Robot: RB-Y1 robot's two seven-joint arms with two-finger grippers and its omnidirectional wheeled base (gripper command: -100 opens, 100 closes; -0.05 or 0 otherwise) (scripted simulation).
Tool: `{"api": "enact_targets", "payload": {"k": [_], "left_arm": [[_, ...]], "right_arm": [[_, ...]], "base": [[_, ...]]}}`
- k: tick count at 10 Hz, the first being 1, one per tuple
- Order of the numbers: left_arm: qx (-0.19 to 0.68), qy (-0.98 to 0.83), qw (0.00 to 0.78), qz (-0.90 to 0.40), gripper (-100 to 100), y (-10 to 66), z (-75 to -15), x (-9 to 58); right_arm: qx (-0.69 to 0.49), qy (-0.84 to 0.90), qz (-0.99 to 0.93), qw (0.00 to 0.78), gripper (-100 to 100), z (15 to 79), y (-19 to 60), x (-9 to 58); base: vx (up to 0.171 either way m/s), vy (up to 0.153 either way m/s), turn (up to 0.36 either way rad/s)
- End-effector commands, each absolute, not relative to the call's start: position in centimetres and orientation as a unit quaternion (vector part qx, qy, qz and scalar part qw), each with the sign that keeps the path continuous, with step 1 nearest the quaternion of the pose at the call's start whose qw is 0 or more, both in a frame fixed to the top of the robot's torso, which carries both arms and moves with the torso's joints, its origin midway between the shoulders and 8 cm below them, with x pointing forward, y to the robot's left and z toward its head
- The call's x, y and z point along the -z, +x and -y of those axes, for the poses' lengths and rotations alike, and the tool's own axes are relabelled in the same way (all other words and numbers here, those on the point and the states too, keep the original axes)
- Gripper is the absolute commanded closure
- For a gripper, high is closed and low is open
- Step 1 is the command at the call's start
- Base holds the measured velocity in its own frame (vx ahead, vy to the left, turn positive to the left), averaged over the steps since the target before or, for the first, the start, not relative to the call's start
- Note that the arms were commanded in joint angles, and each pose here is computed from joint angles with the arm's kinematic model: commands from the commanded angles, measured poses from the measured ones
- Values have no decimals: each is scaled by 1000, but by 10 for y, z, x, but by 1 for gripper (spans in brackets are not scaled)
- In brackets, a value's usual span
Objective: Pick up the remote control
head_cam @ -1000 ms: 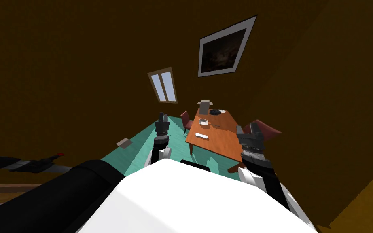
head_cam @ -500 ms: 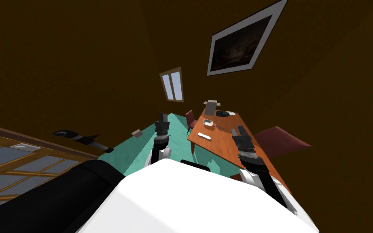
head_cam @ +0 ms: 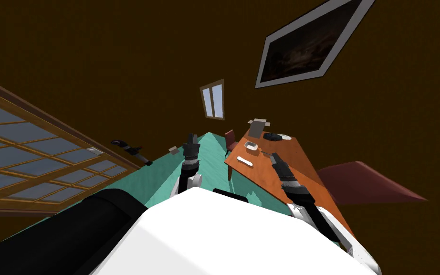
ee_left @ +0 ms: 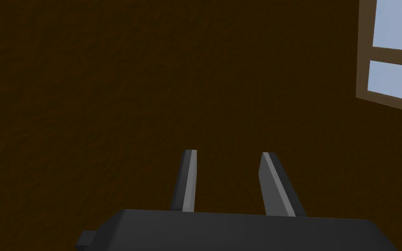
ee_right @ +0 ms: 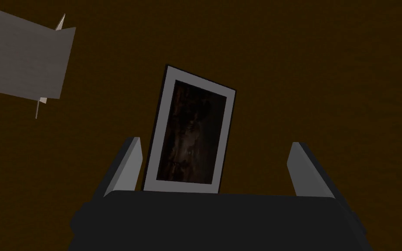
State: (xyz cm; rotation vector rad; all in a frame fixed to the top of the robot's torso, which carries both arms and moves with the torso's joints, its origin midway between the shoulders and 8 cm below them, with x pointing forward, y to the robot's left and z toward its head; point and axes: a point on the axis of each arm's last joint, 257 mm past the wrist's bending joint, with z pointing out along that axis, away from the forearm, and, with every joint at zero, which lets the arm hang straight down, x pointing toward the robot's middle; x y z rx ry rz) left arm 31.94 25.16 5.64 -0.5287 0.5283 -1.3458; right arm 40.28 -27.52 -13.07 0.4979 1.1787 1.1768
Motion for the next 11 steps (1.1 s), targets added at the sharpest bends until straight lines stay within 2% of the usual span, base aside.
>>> {"api": "enact_targets", "payload": {"k": [1,6,11], "left_arm": [[608,-239,718,-239,0,319,-252,-56],[608,-239,718,-239,0,319,-252,-56],[608,-239,718,-239,0,319,-252,-56]], "right_arm": [[-504,214,-537,642,-100,277,404,146],[-442,162,-622,625,-100,291,405,206],[-388,131,-682,606,-100,315,399,256]], "base": [[-28,-55,164],[-35,-43,277],[-23,-18,188]]}}
